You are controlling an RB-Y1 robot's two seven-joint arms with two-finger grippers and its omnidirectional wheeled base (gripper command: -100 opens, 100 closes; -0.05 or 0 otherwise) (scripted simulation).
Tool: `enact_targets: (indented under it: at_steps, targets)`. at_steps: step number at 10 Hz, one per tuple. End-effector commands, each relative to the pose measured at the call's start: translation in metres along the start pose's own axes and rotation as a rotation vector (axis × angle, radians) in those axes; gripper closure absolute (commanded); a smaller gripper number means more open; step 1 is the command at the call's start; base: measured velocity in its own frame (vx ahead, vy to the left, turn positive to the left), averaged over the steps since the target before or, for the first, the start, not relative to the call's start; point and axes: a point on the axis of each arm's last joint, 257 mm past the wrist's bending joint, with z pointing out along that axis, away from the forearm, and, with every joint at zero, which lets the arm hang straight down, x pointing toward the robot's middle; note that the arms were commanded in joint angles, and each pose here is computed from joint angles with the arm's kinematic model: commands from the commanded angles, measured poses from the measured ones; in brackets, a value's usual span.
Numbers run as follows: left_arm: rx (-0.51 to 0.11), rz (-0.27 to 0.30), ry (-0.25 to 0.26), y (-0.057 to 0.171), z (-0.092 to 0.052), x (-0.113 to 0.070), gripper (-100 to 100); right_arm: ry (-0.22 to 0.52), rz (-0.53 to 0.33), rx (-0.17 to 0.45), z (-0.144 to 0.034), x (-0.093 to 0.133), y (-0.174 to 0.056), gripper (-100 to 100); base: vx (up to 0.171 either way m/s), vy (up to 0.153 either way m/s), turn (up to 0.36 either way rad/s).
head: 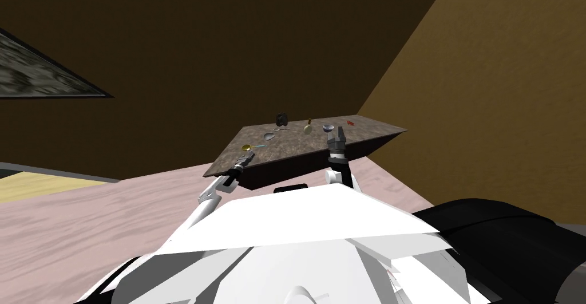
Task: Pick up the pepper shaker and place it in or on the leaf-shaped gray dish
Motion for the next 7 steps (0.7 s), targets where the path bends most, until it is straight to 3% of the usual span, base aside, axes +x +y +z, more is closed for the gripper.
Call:
enact_targets:
  at_steps: [1,2,4,5,7]
  targets:
    - [0.005,0.001,-0.013,-0.004,0.009,-0.009,-100,0.0,0.0,0.0,0.0,0.0,0.0,0,-0.032,0.017,-0.016]
    - [0.014,-0.001,0.006,-0.019,0.021,0.002,-100,0.0,0.0,0.0,0.0,0.0,0.0,0,-0.053,0.04,0.099]
    - [0.018,0.001,-0.011,-0.021,0.033,-0.011,-100,0.0,0.0,0.0,0.0,0.0,0.0,0,-0.042,0.033,0.019]
    - [0.029,0.0,0.011,-0.037,0.043,0.001,-100,0.0,0.0,0.0,0.0,0.0,0.0,0,-0.056,0.046,0.097]
    - [0.034,0.003,-0.008,-0.041,0.056,-0.014,-100,0.0,0.0,0.0,0.0,0.0,0.0,0,-0.044,0.034,0.016]
